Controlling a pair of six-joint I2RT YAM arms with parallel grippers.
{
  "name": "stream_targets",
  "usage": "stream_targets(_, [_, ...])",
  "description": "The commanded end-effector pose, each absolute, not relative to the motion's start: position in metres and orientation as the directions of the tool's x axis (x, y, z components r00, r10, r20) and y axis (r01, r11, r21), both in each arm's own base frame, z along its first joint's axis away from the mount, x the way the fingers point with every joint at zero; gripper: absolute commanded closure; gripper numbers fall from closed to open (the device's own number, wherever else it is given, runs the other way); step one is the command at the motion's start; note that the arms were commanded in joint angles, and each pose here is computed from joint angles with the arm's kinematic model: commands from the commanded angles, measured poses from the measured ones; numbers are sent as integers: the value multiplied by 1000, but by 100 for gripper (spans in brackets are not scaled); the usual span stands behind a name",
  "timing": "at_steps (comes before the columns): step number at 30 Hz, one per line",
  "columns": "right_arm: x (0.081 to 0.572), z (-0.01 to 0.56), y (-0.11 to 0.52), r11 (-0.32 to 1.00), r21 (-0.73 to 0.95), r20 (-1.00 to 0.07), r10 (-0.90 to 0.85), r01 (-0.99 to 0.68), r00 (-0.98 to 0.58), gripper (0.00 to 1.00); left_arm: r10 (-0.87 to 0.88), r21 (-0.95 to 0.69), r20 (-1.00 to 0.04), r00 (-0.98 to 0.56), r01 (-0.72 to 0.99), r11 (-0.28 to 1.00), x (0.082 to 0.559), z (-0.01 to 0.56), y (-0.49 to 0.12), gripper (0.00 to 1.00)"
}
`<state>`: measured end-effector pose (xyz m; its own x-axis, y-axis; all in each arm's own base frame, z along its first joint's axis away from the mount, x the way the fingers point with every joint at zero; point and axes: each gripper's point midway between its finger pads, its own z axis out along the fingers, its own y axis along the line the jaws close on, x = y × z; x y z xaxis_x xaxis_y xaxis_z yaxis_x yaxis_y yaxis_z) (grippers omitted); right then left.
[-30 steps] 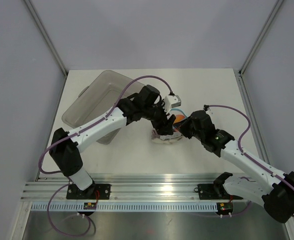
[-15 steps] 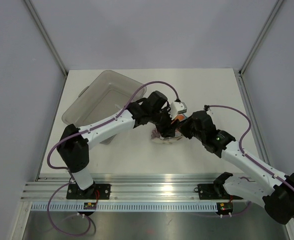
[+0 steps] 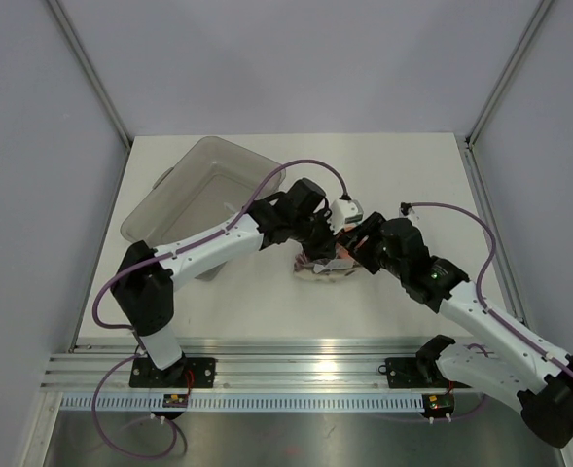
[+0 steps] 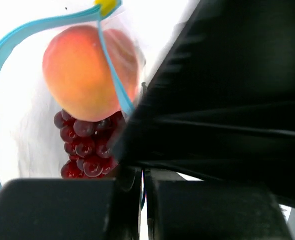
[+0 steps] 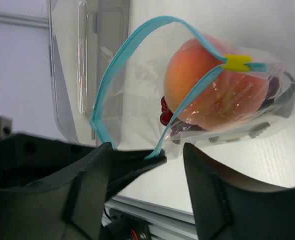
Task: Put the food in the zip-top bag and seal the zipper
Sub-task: Adjust the zipper food storage bag at the center of the board, then zip the zipper food storage bag at the center of the board.
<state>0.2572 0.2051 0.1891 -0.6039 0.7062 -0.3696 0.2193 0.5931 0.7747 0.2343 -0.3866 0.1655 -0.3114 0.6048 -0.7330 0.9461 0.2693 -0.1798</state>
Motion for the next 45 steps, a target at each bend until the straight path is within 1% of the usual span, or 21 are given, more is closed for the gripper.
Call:
stream_targets(1, [247, 205, 192, 693, 714, -510, 611, 98, -606, 31, 592, -161, -756, -279, 956, 244, 231, 169, -386, 100])
stream_targets(3, [242, 214, 182, 736, 674, -566, 570, 64, -596, 28, 585, -164, -760, -283, 955, 248, 229, 170, -384, 100])
stream_targets(4, [243, 221, 177, 777, 629, -627, 516, 10, -584, 27, 589, -168, -755, -288, 954, 250, 227, 167, -382, 100])
stream_targets(6, [240, 228, 172, 816, 576, -688, 446, -55, -573, 26, 578, -173, -762, -291, 952, 252, 225, 168, -381, 100])
stream_targets(7, [240, 233, 167, 848, 521, -736, 389, -97, -555, 24, 578, -171, -762, -292, 951, 256, 223, 167, -378, 100])
stream_targets(8, [240, 235, 162, 864, 492, -759, 364, -109, -540, 22, 574, -168, -765, -294, 950, 263, 223, 168, -376, 100])
stream_targets(9, [240, 235, 157, 880, 461, -778, 341, -110, -528, 23, 573, -164, -765, -294, 949, 269, 224, 167, -375, 100])
stream_targets(10, [240, 230, 152, 908, 388, -819, 262, -156, -511, 25, 571, -160, -767, -292, 949, 271, 223, 169, -373, 100])
stream_targets(12, [238, 240, 148, 909, 361, -860, 237, -211, -452, 23, 576, -156, -762, -296, 947, 280, 221, 167, -368, 100])
stream_targets(13, [235, 229, 148, 913, 319, -877, 182, -255, -445, 23, 578, -152, -761, -295, 947, 283, 221, 167, -367, 100])
stream_targets(14, [231, 237, 144, 907, 316, -896, 189, -277, -401, 23, 576, -147, -763, -293, 946, 288, 220, 169, -364, 100])
stream_targets(15, [230, 242, 143, 903, 312, -909, 193, -295, -369, 28, 574, -143, -764, -294, 945, 294, 220, 170, -362, 100])
stream_targets(17, [222, 238, 140, 896, 282, -927, 162, -342, -340, 29, 567, -140, -771, -291, 945, 294, 218, 174, -360, 100])
stream_targets(18, [217, 237, 142, 887, 273, -930, 144, -373, -338, 31, 563, -138, -774, -289, 945, 295, 218, 177, -360, 100])
stream_targets(21, [211, 222, 140, 894, 265, -914, 113, -362, -389, 32, 558, -140, -778, -289, 945, 294, 218, 179, -360, 100])
stream_targets(25, [207, 205, 146, 884, 276, -891, 88, -377, -446, 38, 559, -141, -777, -290, 945, 294, 217, 180, -359, 100])
stream_targets(27, [207, 204, 152, 870, 293, -888, 95, -395, -450, 38, 558, -137, -779, -288, 945, 297, 218, 181, -359, 100])
stream_targets(31, [211, 190, 159, 867, 332, -864, 121, -372, -489, 39, 549, -120, -787, -281, 943, 310, 219, 187, -355, 100])
stream_targets(37, [220, 176, 162, 878, 327, -857, 120, -350, -501, 39, 552, -111, -789, -269, 947, 302, 217, 193, -351, 100])
stream_targets(42, [227, 171, 159, 894, 286, -874, 96, -345, -476, 44, 549, -117, -792, -265, 950, 290, 213, 198, -350, 100])
stream_targets(45, [230, 175, 159, 892, 256, -894, 72, -373, -443, 56, 553, -128, -788, -271, 950, 283, 210, 196, -349, 100])
